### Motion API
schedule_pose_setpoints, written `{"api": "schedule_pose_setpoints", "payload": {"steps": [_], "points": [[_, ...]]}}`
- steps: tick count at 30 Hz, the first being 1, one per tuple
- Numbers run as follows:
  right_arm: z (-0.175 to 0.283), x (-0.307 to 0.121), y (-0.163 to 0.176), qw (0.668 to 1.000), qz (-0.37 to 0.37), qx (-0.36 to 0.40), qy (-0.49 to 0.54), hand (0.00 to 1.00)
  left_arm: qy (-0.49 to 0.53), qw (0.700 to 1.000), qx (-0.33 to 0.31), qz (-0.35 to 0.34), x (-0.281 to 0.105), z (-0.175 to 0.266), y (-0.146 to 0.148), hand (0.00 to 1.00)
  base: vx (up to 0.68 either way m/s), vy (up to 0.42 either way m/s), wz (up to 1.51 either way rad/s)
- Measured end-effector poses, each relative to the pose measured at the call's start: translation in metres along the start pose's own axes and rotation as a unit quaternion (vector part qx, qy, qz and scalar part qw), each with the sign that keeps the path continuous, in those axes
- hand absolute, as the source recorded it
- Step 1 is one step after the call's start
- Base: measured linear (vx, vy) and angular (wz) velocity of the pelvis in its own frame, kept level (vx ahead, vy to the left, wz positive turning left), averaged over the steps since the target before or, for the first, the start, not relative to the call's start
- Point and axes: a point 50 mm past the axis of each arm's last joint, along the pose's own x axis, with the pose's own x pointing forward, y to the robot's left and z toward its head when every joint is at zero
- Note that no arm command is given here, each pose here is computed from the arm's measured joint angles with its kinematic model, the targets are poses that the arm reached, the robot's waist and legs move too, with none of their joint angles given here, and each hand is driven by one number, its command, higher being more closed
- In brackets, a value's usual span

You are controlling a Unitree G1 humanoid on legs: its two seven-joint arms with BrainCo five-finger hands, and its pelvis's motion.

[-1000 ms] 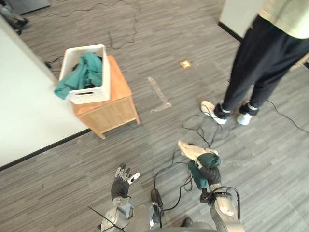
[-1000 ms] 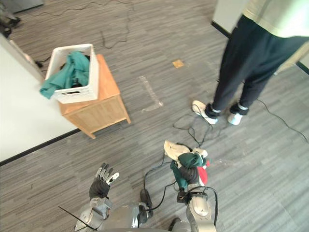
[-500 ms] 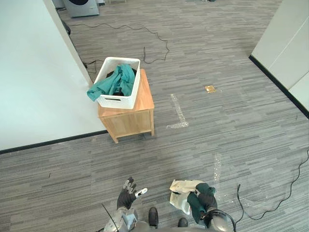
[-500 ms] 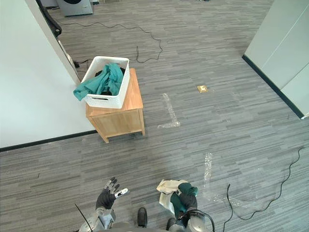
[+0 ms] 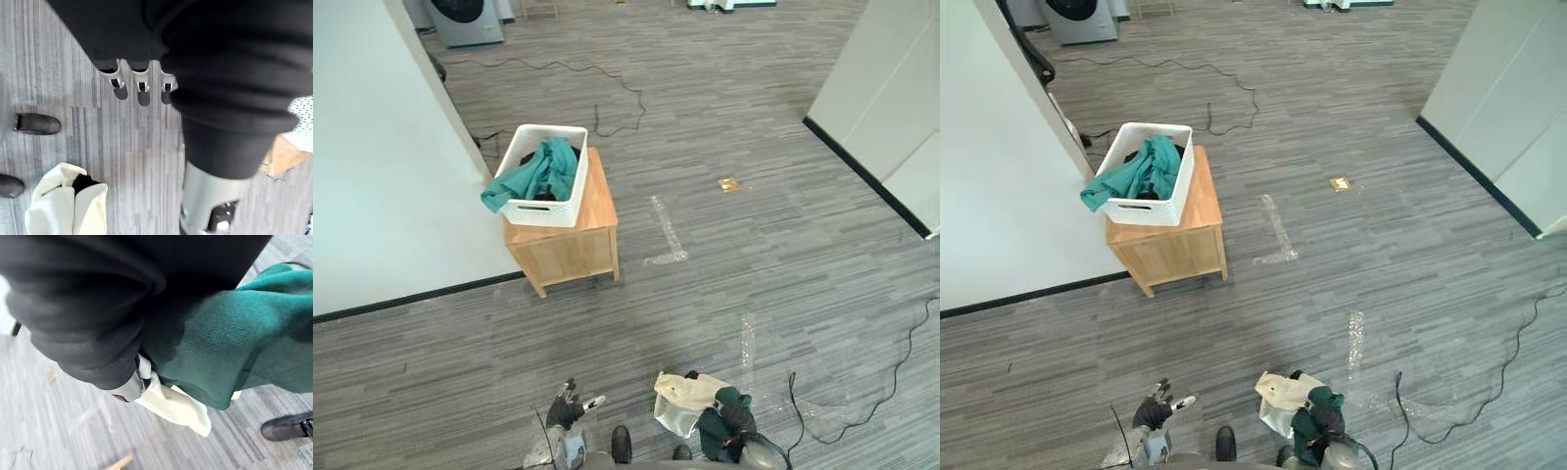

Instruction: Tidy the bed and pick cloth on bed and put in laundry

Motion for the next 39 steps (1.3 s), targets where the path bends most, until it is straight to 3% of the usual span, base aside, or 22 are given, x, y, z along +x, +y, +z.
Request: {"api": "schedule_pose_setpoints", "payload": {"steps": [3,8,13,20,26,31,39], "points": [[0.016,-0.002,0.0,0.999,-0.017,0.022,-0.034,1.0,0.011,0.999,0.025,0.028,0.001,-0.003,0.011,0.0,-0.02,-0.05,-0.23],[0.081,-0.018,-0.015,0.978,-0.036,0.051,-0.198,1.0,-0.001,0.999,0.001,0.033,-0.001,-0.002,0.007,0.0,0.07,-0.082,-0.03],[0.11,-0.019,-0.008,0.968,-0.041,0.045,-0.245,1.0,-0.038,0.999,-0.028,0.022,-0.001,0.014,-0.001,0.0,0.2,-0.029,-0.23],[0.113,-0.015,-0.003,0.969,-0.044,0.037,-0.238,1.0,-0.088,0.995,-0.05,-0.004,-0.005,0.033,-0.013,0.0,0.49,0.072,-0.09],[0.102,-0.018,0.004,0.972,-0.032,0.02,-0.231,1.0,-0.075,0.997,0.009,-0.02,-0.004,0.027,-0.017,0.0,0.62,0.021,0.1],[0.115,-0.025,0.016,0.964,-0.01,0.005,-0.267,1.0,-0.096,0.995,0.021,-0.028,0.0,0.045,-0.025,0.0,0.5,-0.207,-0.06],[0.109,-0.036,0.064,0.956,0.076,-0.06,-0.277,1.0,-0.069,0.997,0.005,-0.017,0.001,0.033,-0.023,0.0,0.64,-0.234,-1.59]]}}
